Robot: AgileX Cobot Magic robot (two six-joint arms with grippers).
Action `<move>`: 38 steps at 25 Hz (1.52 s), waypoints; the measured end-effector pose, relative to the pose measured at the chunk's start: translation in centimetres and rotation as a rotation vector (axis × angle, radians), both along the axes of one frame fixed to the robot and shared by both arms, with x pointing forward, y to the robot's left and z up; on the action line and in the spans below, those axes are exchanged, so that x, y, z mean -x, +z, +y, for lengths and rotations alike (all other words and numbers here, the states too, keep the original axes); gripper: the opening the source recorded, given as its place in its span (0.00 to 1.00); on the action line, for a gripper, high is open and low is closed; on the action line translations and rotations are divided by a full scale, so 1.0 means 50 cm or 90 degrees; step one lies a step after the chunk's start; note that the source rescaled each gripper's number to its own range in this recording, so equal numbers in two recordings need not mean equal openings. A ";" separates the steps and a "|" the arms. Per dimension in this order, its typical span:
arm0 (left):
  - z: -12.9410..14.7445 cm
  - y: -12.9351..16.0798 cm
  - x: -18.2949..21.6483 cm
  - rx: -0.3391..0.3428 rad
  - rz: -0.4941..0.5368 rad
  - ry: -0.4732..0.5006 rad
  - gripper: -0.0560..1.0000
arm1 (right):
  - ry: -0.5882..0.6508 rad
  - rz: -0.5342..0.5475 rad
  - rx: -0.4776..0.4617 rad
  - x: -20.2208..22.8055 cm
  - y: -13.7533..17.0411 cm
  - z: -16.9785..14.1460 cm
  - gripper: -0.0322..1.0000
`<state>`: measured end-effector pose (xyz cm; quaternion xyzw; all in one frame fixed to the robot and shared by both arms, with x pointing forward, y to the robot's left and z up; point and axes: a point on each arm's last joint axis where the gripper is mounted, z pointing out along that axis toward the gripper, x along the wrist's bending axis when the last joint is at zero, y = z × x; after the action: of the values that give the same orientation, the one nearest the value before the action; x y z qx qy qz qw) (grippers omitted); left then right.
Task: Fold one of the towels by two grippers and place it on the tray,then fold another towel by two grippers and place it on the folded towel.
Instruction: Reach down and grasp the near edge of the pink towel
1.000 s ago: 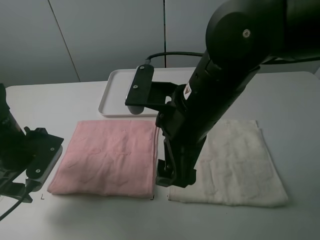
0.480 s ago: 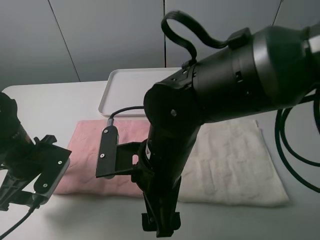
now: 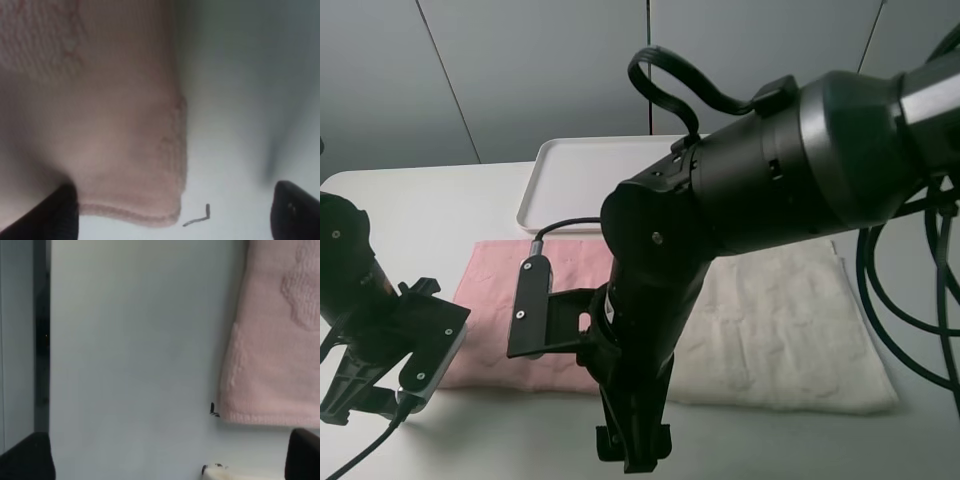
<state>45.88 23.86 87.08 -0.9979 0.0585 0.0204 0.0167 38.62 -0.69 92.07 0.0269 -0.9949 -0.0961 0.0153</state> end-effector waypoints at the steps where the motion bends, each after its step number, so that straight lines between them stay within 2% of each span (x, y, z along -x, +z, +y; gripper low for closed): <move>1: 0.000 -0.001 0.000 0.000 0.001 0.000 0.99 | -0.001 -0.002 -0.003 -0.001 -0.001 0.001 1.00; 15: 0.000 -0.007 -0.001 -0.002 0.007 0.000 0.99 | -0.003 -0.045 -0.056 -0.015 0.001 0.019 1.00; 23: 0.000 -0.008 -0.001 -0.002 0.008 0.002 0.99 | -0.006 -0.014 -0.003 -0.040 -0.035 0.066 1.00; 29: 0.000 -0.008 -0.001 -0.002 0.008 0.002 0.99 | 0.006 -0.006 0.059 -0.043 -0.068 0.059 1.00; 38: 0.000 -0.008 -0.001 -0.003 0.008 0.006 0.99 | 0.006 0.000 0.084 -0.044 -0.094 0.056 1.00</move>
<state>45.91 23.85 86.69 -0.9980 0.0536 0.0267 0.0182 40.81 2.11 87.40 0.0306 -0.9989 -0.0300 0.0178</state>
